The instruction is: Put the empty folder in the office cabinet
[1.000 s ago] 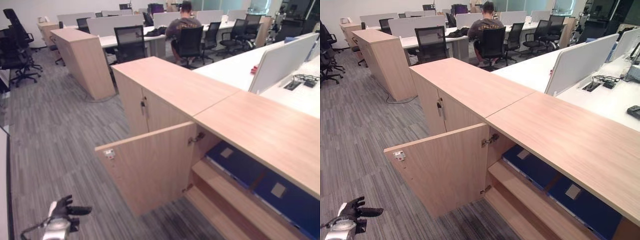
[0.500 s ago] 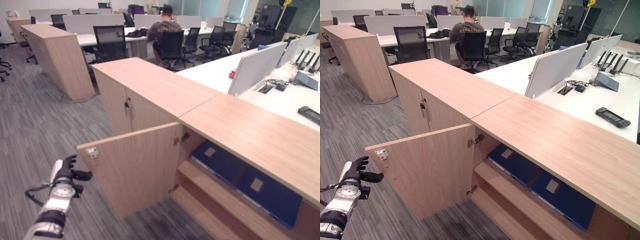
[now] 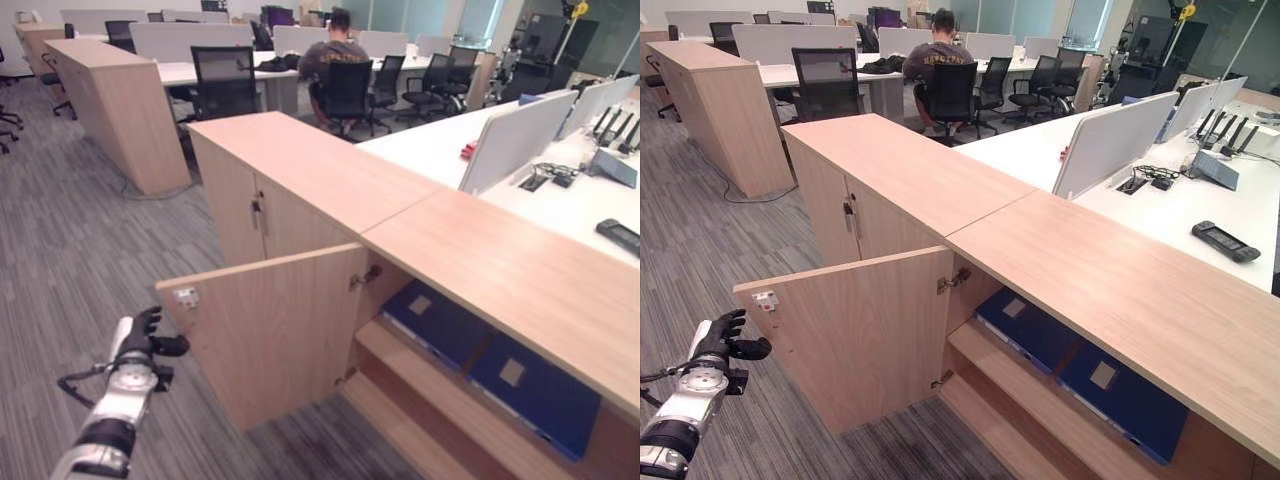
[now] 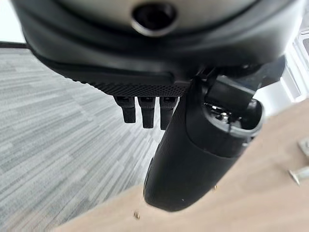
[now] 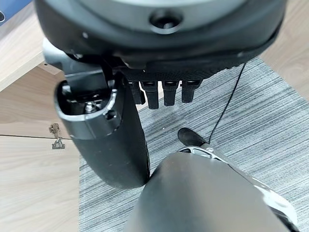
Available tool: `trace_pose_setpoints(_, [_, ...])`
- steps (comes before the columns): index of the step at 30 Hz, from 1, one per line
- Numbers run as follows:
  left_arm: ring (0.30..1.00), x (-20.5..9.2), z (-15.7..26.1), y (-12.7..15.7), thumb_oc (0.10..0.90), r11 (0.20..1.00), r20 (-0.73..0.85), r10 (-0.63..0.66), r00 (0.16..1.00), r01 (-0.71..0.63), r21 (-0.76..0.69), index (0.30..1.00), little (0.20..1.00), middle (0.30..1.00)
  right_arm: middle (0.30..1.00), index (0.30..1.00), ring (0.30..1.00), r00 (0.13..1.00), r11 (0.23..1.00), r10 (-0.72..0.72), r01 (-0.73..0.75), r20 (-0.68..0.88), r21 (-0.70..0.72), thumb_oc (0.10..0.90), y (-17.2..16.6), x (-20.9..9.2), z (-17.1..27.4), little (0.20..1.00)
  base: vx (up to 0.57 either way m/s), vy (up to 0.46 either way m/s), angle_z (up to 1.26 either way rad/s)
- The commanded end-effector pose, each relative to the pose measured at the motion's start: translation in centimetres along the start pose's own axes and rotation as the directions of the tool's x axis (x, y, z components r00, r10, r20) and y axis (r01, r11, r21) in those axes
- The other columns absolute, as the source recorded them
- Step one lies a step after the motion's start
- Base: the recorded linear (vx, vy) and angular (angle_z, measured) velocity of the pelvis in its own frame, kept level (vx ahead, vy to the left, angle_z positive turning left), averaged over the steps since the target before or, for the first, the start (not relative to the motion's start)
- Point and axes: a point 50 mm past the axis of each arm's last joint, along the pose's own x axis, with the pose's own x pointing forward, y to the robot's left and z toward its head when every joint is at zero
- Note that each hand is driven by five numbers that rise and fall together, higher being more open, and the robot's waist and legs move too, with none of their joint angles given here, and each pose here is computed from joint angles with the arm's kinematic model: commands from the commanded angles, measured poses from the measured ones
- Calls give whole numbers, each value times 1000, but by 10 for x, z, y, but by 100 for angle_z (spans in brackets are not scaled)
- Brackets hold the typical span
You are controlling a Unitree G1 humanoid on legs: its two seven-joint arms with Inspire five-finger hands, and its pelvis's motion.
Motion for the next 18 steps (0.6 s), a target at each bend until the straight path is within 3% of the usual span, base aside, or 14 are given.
trace_pose_setpoints(1, [900, -13, 158, -29, 800, 950, 588, -68, 806, 232, -208, 900, 900, 900, 900, 900, 900, 994, 998, 3, -10, -108, -62, 800, -5, -3, -26, 900, -17, 6, 4])
trace_pose_setpoints(9, [900, -33, 157, -58, 800, 896, 644, -247, 724, 424, -132, 900, 900, 900, 900, 900, 900, 994, 997, 28, -36, -105, -72, 800, -1, -2, -23, 900, -1, 0, 0])
trace_pose_setpoints(18, [900, -67, 220, -86, 800, 815, 794, -368, 484, 579, 25, 900, 900, 900, 900, 900, 900, 995, 994, 11, -23, -104, -110, 800, -7, -2, -18, 900, -8, 3, 3])
